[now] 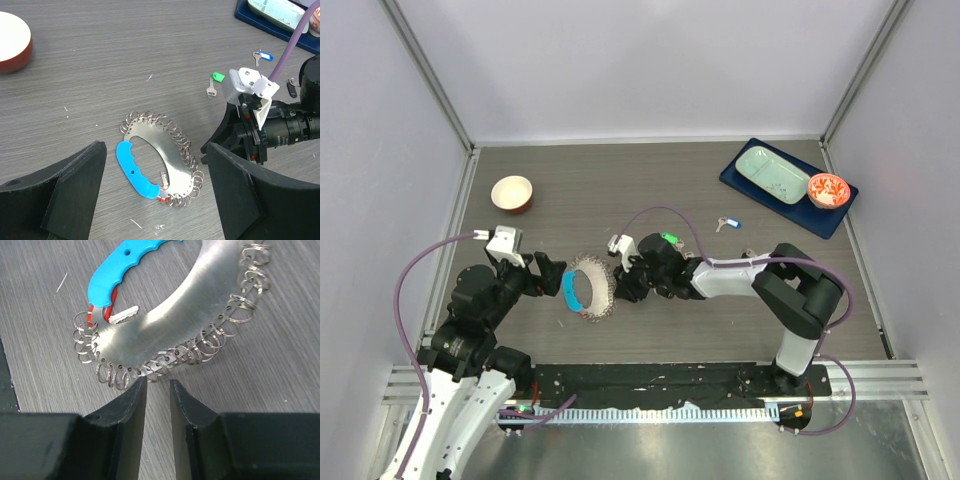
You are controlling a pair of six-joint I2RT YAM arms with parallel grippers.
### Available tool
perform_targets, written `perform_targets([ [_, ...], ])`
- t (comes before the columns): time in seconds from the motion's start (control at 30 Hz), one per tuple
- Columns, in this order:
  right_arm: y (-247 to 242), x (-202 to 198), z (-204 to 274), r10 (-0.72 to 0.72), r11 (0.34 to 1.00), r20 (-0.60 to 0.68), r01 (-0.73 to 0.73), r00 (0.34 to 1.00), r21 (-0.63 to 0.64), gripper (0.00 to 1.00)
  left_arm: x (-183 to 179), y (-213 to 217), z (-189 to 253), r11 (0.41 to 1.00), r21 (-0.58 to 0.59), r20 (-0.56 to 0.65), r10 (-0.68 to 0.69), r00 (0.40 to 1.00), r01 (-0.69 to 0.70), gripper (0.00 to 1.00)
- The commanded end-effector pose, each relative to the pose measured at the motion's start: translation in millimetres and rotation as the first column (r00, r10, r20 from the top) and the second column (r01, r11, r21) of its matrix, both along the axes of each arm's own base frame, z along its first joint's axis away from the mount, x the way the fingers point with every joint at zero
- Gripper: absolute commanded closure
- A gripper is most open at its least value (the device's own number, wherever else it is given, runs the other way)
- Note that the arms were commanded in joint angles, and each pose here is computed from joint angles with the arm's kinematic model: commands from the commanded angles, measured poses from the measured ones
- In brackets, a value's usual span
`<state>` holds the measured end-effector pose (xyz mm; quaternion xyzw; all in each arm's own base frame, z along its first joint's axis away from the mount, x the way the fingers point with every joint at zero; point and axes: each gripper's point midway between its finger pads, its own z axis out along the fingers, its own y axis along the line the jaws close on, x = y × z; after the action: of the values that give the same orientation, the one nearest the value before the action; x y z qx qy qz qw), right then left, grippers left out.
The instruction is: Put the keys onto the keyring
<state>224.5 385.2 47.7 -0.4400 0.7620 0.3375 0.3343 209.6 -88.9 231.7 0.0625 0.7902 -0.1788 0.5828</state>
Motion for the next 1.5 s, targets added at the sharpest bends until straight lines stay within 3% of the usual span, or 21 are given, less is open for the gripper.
perform_targets([
  [0.0, 15, -4, 6, 0.082, 0.995, 0.022, -0.083, 0.996, 0.05, 0.68, 1, -2, 10, 1.0, -0.012, 0.041, -0.011, 0.999, 0.011, 0.14],
  [0.63, 23, -2, -14, 0.117, 0.993, -0.013, -0.116, 0.993, 0.011, 0.68, 2, -1, 10, 1.0, -0.012, 0.041, -0.013, 0.999, 0.013, 0.15],
  [0.7, 23, -2, -13, 0.117, 0.993, -0.014, -0.116, 0.993, 0.01, 0.7, 2, -2, 11, 1.0, -0.013, 0.044, -0.014, 0.999, 0.015, 0.15],
  [0.97, 22, -6, 4, 0.138, 0.99, 0.003, -0.138, 0.99, 0.023, 0.96, 2, -2, 10, 1.0, -0.015, 0.041, -0.018, 0.999, 0.019, 0.15],
  [1.3, 22, 9, 58, 0.17, 0.984, 0.206, -0.177, 0.964, 0.015, 0.99, -1, -1, 14, 1.0, -0.02, 0.063, -0.02, 0.998, 0.021, 0.15],
  [1.47, 24, 20, 96, 0.2, 0.975, 0.389, -0.224, 0.899, 0.014, 0.99, -3, -1, 19, 0.999, -0.024, 0.089, -0.023, 0.996, 0.025, 0.14],
])
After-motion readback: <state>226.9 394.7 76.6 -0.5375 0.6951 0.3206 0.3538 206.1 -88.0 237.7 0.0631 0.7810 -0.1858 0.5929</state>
